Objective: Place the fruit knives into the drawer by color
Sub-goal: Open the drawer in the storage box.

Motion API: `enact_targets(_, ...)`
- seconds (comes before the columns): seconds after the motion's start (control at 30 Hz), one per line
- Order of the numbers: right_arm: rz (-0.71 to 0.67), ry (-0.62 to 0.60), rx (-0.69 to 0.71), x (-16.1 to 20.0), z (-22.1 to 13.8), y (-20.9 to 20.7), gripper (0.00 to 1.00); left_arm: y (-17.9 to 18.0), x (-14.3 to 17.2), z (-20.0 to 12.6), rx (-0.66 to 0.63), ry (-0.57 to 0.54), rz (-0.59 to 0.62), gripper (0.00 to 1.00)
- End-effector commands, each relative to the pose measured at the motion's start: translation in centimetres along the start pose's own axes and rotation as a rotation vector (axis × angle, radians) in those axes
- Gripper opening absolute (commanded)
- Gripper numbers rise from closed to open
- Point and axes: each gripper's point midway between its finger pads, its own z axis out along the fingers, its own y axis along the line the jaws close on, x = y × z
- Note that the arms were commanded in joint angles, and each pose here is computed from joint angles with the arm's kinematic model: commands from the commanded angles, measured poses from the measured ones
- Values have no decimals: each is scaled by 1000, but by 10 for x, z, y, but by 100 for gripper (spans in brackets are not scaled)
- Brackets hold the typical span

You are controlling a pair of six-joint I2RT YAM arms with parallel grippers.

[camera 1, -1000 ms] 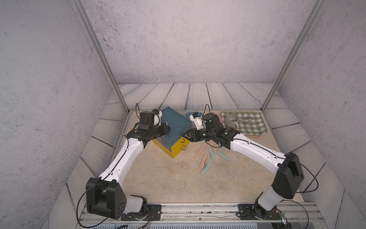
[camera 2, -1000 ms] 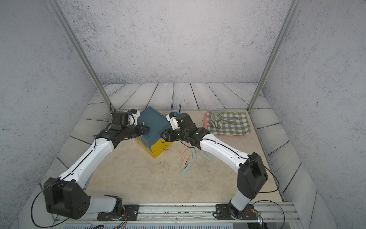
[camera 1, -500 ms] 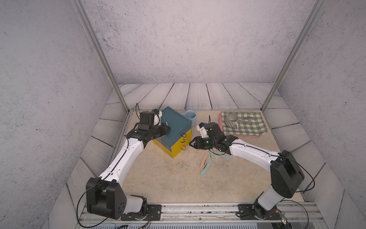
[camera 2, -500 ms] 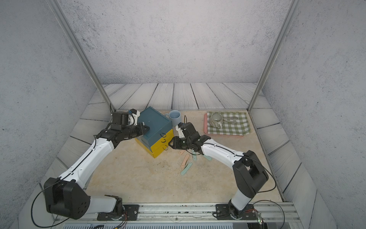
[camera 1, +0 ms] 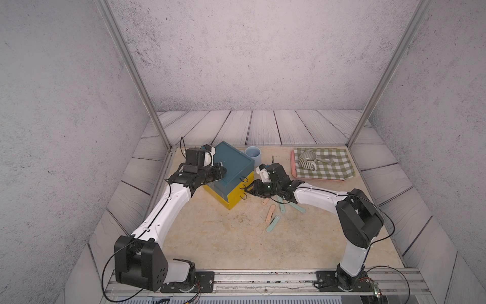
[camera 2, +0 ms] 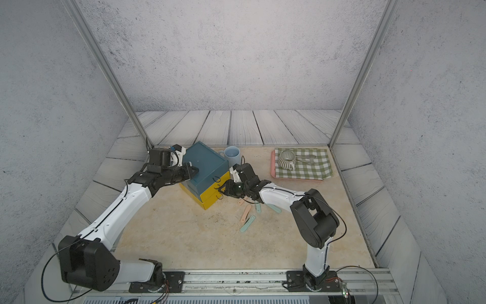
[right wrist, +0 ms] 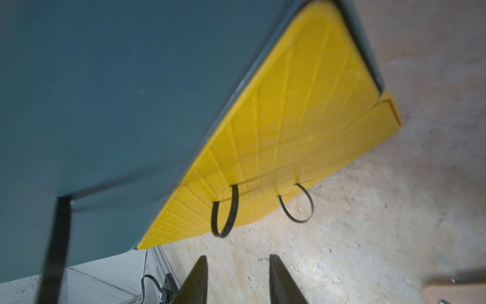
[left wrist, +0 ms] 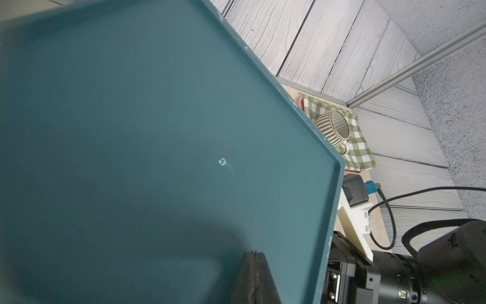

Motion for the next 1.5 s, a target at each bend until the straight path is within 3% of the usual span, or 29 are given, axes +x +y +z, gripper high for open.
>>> enact_targets(0.0, -5, -27, -69, -13, 0, 17, 40, 32, 45, 13, -100, 157, -68, 0)
enact_targets(0.37, 17, -20, -83, -15, 13, 13, 37, 33, 45, 14, -99, 159, -67, 0)
enact_targets(0.9, 43, -20, -88, -14, 16, 3, 5, 34, 46, 14, -104, 162, -69, 0)
enact_targets(1.47, 22, -24, 25, 9, -33, -16, 3, 33, 45, 14, -101, 160, -68, 0)
